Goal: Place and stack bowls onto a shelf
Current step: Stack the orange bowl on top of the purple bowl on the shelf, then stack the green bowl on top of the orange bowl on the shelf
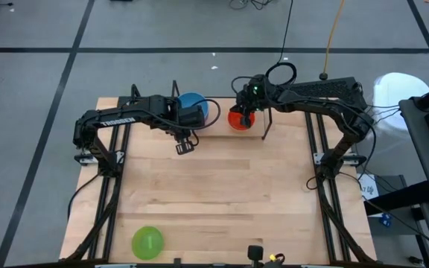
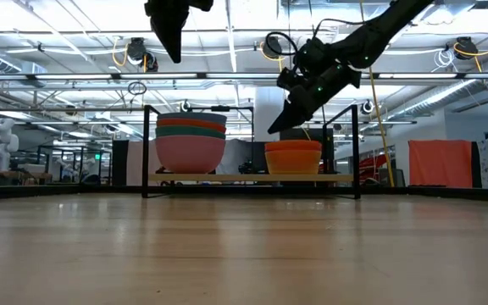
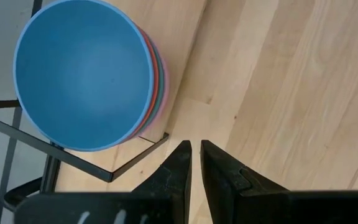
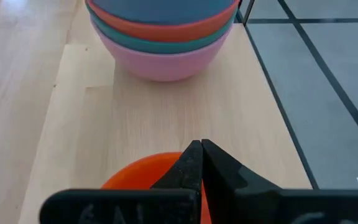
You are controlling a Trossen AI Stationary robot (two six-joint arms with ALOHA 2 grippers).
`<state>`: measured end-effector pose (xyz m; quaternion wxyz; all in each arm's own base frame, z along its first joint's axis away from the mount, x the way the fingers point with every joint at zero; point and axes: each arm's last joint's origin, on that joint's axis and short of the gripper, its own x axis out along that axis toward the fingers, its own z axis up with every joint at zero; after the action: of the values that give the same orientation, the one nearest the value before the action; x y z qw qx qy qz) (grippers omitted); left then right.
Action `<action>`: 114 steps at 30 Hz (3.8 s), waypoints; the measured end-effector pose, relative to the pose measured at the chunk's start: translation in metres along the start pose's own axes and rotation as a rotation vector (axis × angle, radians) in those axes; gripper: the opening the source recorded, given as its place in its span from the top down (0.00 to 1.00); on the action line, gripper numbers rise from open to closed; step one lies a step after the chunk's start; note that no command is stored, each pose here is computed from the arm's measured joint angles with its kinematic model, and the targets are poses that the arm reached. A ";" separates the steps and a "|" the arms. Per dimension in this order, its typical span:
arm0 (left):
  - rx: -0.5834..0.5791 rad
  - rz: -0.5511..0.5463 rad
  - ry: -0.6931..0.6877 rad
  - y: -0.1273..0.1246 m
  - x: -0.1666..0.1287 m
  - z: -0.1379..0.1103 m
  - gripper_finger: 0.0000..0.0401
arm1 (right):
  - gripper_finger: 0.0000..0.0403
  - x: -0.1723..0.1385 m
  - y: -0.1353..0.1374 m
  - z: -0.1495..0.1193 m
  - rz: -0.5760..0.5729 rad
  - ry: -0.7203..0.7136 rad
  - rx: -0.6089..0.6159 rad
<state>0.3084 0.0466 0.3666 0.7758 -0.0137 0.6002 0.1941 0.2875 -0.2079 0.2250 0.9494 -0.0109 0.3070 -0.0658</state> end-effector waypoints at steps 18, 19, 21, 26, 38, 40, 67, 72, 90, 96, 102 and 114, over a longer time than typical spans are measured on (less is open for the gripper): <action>-0.126 -0.203 0.143 -0.063 -0.019 -0.026 0.90 | 1.00 -0.146 0.070 0.055 -0.152 -0.163 -0.240; -0.140 -0.208 0.146 -0.071 -0.021 -0.029 0.90 | 1.00 -0.154 0.074 0.056 -0.154 -0.181 -0.243; -0.163 -0.215 0.149 -0.086 -0.027 -0.036 0.90 | 1.00 -0.167 0.081 0.057 -0.153 -0.211 -0.239; -0.164 -0.237 0.151 -0.119 -0.039 -0.053 0.90 | 1.00 -0.192 0.094 0.059 -0.149 -0.286 -0.218; -0.254 -0.249 0.185 -0.161 -0.052 -0.081 0.90 | 1.00 -0.219 0.117 0.057 -0.091 -0.353 -0.229; -0.286 -0.249 0.190 -0.164 -0.054 -0.084 0.90 | 1.00 -0.220 0.119 0.057 -0.080 -0.360 -0.228; -0.838 -0.190 0.410 -0.225 -0.009 -0.135 0.77 | 1.00 -0.219 0.134 0.059 0.001 -0.378 -0.254; -0.908 -0.391 0.408 -0.255 0.013 -0.142 0.77 | 1.00 -0.219 0.134 0.059 0.001 -0.378 -0.255; -1.086 -0.367 0.476 -0.283 0.026 -0.196 0.77 | 1.00 -0.219 0.134 0.059 0.000 -0.378 -0.255; -1.132 -0.342 0.429 -0.286 0.025 -0.205 0.77 | 1.00 -0.219 0.134 0.059 0.000 -0.378 -0.255; -1.104 -0.315 0.417 -0.299 0.041 -0.207 0.77 | 1.00 -0.219 0.134 0.059 0.000 -0.378 -0.255; -1.082 -0.268 0.406 -0.310 0.060 -0.209 0.77 | 1.00 -0.220 0.134 0.061 -0.005 -0.396 -0.258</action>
<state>0.2253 -0.2756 0.1861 0.5462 -0.5196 0.5455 0.3664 0.1627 -0.0477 0.3940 0.9817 -0.1457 0.1204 -0.0248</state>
